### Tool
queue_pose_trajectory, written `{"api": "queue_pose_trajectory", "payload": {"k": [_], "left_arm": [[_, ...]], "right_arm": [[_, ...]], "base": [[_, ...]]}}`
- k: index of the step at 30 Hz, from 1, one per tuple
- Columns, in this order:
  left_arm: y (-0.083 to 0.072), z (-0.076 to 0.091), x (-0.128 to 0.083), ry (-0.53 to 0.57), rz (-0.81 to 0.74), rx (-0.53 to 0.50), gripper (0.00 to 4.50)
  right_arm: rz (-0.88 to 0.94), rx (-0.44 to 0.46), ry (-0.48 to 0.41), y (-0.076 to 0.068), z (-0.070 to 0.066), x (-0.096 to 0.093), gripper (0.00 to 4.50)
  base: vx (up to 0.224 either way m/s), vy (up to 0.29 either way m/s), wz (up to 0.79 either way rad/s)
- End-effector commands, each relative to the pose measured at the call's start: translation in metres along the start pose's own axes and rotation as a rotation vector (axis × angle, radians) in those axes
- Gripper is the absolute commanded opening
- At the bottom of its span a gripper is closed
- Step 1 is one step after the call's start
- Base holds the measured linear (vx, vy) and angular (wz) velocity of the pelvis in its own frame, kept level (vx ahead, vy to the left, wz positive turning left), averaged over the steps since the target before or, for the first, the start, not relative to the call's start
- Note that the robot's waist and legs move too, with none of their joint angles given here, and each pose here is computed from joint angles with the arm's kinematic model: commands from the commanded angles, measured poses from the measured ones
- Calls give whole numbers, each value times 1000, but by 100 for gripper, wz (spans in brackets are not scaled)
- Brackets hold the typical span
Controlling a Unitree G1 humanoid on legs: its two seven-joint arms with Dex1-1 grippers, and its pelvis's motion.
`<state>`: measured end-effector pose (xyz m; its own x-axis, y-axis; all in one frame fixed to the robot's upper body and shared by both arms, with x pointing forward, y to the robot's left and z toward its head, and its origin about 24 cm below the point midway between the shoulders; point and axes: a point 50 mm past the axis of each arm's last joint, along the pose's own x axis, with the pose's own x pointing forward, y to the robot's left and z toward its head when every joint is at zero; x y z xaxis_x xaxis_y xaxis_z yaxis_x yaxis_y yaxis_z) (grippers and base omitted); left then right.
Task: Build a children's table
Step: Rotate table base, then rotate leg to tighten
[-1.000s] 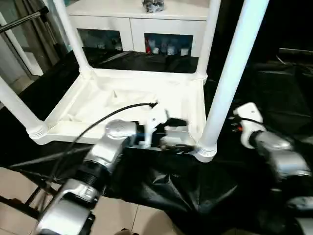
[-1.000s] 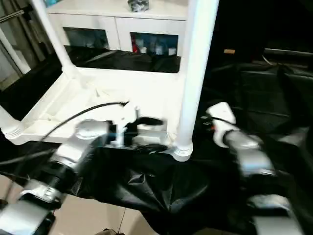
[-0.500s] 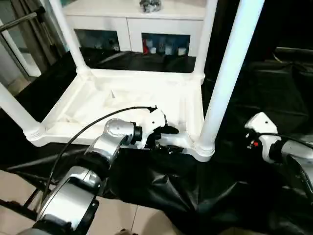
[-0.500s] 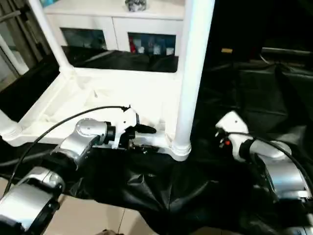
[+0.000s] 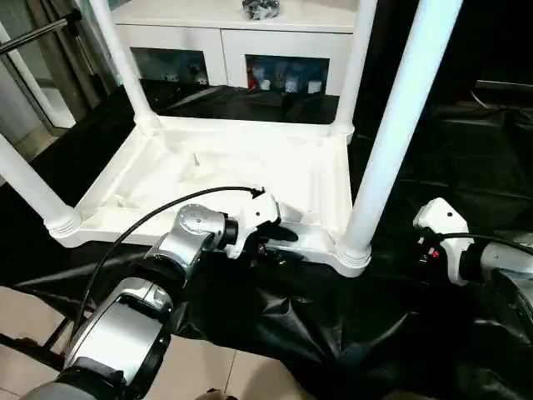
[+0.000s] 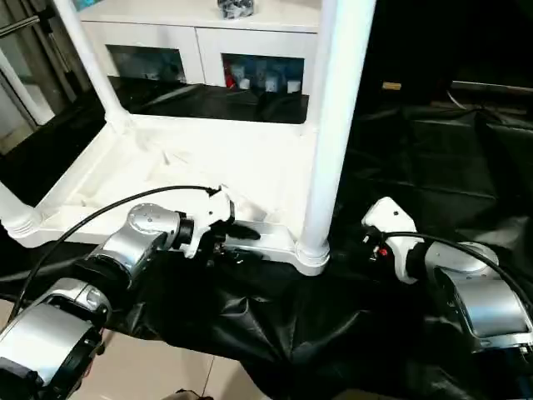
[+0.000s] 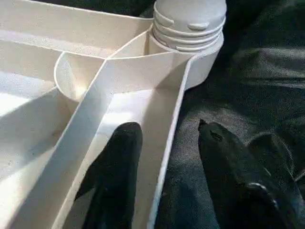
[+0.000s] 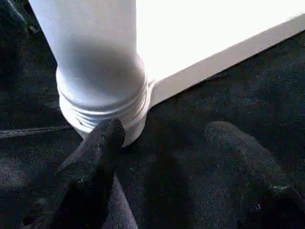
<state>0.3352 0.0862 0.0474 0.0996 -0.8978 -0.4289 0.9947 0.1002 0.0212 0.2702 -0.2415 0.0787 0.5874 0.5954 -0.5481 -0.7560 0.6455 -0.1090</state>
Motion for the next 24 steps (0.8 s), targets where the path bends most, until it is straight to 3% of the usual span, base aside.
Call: {"api": "queue_pose_trajectory", "payload": {"k": [1, 10, 24], "left_arm": [[4, 8, 2, 22, 3, 54, 189], [4, 14, 15, 73, -14, 90, 111], [7, 8, 10, 184, -50, 94, 10]], "right_arm": [[26, -16, 8, 3, 2, -1, 352], [49, -19, 25, 8, 1, -2, 437], [82, -19, 25, 13, 2, -2, 450]], "base": [[0, 0, 0], [0, 0, 0], [0, 0, 0]]}}
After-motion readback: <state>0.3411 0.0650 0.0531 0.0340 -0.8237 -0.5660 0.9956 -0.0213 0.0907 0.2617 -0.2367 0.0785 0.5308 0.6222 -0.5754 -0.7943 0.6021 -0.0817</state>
